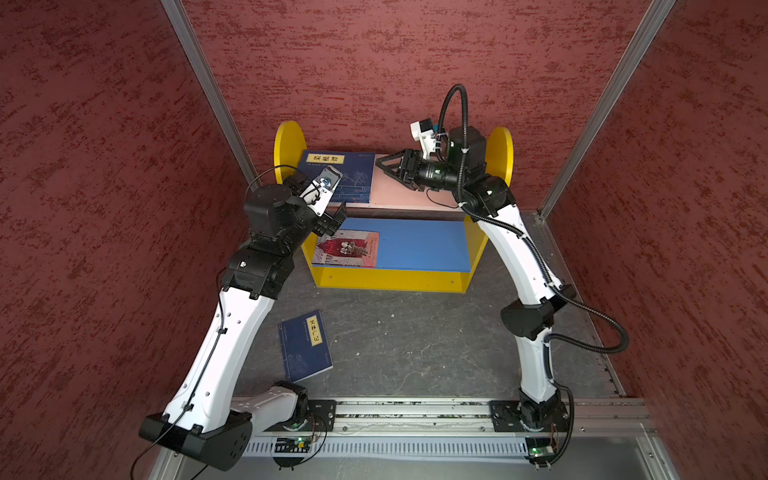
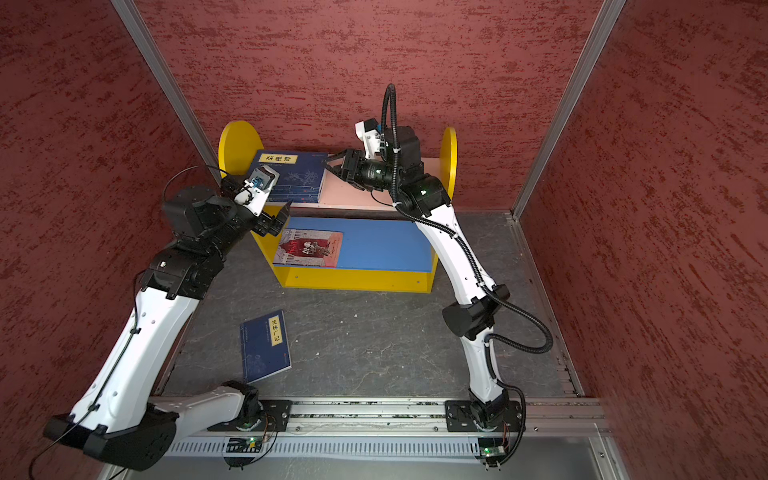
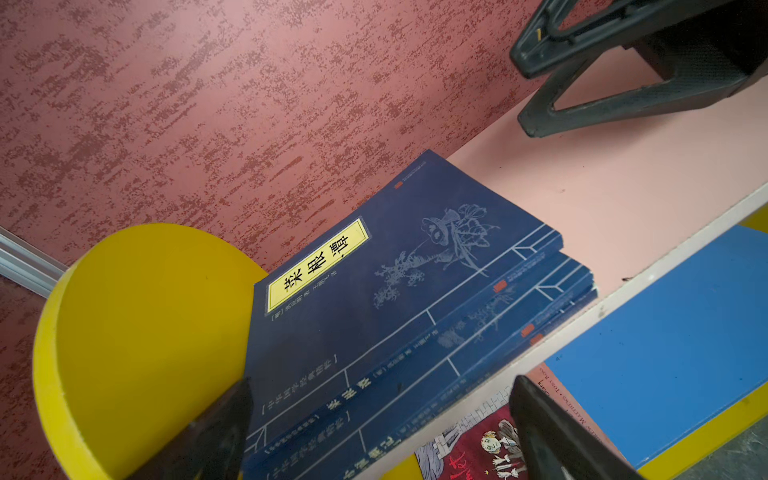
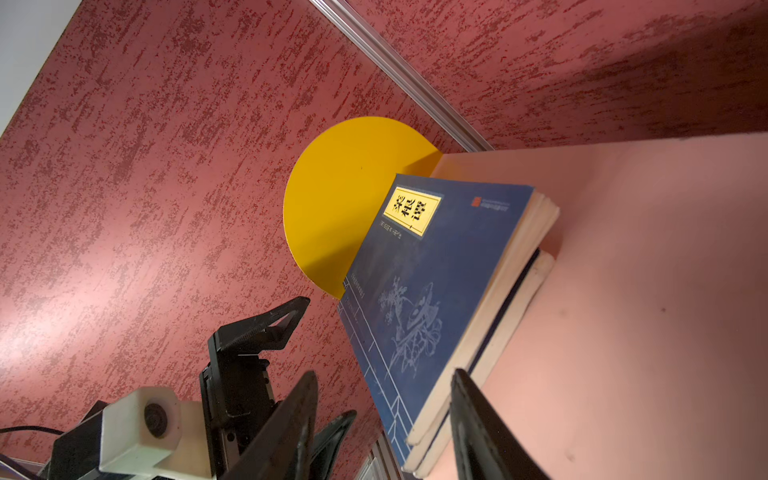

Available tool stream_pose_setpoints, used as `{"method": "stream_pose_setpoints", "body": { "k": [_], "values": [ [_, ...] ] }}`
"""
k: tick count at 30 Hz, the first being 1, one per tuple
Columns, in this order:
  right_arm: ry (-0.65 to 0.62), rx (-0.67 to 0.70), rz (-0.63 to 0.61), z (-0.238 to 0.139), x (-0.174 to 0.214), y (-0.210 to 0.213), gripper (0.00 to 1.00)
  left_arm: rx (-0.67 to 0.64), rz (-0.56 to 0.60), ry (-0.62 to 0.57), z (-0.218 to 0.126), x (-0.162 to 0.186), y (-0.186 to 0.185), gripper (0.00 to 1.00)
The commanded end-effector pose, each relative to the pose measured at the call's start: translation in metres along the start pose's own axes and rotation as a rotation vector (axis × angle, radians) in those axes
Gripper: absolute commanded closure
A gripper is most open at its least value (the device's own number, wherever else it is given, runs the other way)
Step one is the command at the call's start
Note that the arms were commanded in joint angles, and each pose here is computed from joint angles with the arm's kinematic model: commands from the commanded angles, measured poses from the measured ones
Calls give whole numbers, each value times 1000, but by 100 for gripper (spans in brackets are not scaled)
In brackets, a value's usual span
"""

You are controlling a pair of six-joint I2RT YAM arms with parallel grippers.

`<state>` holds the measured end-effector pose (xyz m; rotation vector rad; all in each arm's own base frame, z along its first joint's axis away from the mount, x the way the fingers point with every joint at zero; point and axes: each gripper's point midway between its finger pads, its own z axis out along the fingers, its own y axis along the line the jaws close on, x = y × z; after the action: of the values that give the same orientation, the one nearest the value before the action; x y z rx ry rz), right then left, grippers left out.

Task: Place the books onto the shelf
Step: 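Lift the left gripper off the stack and raise it above the shelf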

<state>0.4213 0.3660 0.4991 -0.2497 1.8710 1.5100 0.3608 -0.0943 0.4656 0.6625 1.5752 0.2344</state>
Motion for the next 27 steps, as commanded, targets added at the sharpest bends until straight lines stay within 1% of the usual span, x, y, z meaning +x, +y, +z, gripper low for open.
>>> {"method": "stream_pose_setpoints", "body": {
  "k": [1,7,11,15,18,22,27],
  "values": [
    [-11,-33,-35,-12,-3,23,47,-31,-3,-22,5,-3,8,4],
    [-19,-33,-38,-14,-4,25,44,1,-26,-21,1,-5,5,4],
    [-44,-6,-47,-16,-9,23,44,53,-72,-59,-13,-29,2,4],
    [-74,26,-47,-18,-14,18,44,66,-113,-86,-13,-59,5,3],
    [-73,33,-30,-14,-14,11,44,32,-157,-97,-5,-72,17,3],
    [-43,2,-3,-4,-8,7,45,11,-196,-98,12,-82,25,1],
    [-39,9,-16,-8,-6,11,46,-14,-236,-96,38,-89,32,1]
  ]
}}
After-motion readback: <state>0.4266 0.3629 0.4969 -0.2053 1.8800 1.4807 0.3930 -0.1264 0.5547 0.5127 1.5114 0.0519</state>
